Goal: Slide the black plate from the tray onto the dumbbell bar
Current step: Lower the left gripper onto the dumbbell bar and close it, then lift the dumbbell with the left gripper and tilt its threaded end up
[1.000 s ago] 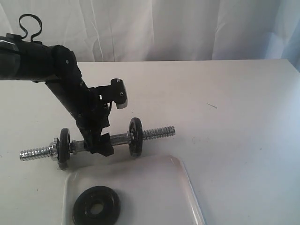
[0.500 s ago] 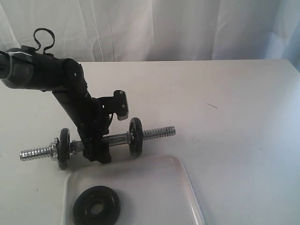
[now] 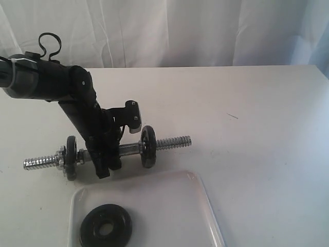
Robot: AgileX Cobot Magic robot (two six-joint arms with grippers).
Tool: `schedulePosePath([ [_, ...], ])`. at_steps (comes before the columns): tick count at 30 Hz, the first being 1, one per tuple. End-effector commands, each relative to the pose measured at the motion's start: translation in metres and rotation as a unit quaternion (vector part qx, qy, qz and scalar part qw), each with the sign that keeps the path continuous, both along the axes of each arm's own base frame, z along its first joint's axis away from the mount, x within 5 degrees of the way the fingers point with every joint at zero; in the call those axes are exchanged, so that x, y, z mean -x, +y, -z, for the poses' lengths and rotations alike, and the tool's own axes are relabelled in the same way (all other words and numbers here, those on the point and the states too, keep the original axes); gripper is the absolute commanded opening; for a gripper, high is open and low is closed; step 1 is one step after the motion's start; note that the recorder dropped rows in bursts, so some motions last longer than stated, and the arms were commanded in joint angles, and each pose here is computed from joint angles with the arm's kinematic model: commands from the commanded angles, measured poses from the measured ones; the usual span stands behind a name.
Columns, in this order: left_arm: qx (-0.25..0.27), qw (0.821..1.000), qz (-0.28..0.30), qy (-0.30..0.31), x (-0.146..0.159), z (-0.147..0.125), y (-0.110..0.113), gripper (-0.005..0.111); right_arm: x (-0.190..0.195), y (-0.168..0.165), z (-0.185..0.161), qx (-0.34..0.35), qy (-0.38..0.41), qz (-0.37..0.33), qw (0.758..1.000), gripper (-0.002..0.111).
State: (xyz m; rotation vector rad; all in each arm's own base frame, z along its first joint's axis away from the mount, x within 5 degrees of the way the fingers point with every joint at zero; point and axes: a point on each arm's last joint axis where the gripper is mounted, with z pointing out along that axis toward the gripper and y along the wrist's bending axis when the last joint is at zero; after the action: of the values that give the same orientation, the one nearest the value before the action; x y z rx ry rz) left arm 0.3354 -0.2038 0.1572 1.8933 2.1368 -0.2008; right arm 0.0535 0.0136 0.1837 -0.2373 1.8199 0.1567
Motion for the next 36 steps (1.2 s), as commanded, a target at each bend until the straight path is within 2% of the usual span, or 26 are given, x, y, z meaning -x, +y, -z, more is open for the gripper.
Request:
schedulePosePath([
  [1, 0.025, 0.999, -0.015, 0.013, 0.002, -0.003, -0.005, 0.0, 0.0, -0.001, 0.0, 0.006, -0.006, 0.004, 1.0, 0.0],
  [16, 0.04, 0.999, 0.008, -0.005, 0.014, -0.007, -0.029, 0.0, 0.0, -0.001, 0.0, 0.006, -0.006, 0.004, 1.0, 0.0],
  [21, 0.044, 0.999, 0.002, -0.007, 0.013, -0.008, -0.029, 0.0, 0.0, -0.001, 0.0, 0.006, -0.006, 0.004, 1.0, 0.0],
  [27, 0.071, 0.997, -0.017, -0.033, 0.014, -0.031, -0.029, 0.0, 0.0, -0.001, 0.0, 0.006, -0.006, 0.004, 1.0, 0.0],
  [36, 0.081, 0.996, -0.03, -0.036, 0.016, -0.042, -0.028, 0.0, 0.0, -0.001, 0.0, 0.006, -0.006, 0.004, 1.0, 0.0],
])
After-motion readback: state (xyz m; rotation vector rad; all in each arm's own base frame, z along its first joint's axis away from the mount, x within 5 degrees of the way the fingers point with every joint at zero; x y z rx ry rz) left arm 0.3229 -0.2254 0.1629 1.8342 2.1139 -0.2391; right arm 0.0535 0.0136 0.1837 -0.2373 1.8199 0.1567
